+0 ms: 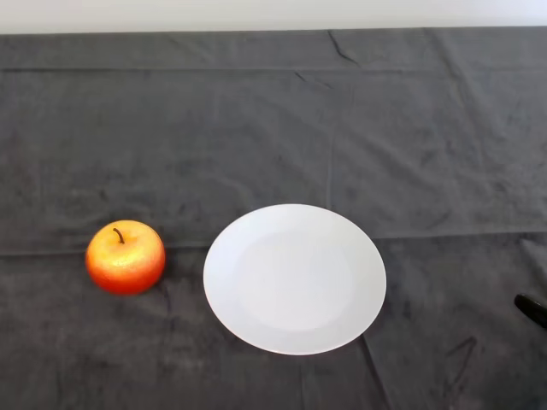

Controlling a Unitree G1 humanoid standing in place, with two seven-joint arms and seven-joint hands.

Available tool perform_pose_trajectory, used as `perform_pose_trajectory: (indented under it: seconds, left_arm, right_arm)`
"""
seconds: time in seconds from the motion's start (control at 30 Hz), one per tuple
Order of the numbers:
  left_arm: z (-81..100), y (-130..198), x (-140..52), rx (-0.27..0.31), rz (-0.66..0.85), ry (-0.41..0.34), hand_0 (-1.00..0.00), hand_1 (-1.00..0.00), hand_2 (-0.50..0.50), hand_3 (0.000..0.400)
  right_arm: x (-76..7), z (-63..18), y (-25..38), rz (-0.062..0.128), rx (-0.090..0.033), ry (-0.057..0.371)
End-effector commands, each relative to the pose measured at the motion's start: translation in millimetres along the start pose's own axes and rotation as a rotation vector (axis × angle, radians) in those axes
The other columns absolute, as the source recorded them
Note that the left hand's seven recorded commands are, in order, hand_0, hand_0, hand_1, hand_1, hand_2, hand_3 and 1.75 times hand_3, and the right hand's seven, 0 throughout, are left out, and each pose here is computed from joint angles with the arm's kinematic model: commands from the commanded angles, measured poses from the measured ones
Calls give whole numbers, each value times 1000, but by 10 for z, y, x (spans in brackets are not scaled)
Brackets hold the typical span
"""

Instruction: Move the apple to the plate

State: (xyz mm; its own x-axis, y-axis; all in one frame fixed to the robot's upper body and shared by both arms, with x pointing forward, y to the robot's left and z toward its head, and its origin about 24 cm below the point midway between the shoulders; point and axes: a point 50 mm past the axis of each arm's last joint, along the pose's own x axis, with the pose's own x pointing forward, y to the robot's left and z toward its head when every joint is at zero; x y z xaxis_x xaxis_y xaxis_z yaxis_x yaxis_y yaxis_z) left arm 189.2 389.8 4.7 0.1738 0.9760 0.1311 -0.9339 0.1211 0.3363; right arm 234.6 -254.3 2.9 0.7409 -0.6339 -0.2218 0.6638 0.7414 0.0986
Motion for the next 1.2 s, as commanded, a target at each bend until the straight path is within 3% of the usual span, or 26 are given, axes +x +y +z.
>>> perform_pose_trajectory:
  seconds: [0.03, 0.53, 1.2]
  left_arm:
    - [-26, 23, -9, 35, -15, -30, 0, 0, 0, 0]
    - [-3, 23, 16, 39, -16, -36, 0, 0, 0, 0]
    - [256, 5, 250, 32, -82, -98, 0, 0, 0, 0]
  right_arm:
    - [-38, -178, -69, -20, -29, 80]
    - [-38, -178, -69, -20, -28, 80]
    - [-38, -178, -69, -20, -28, 80]
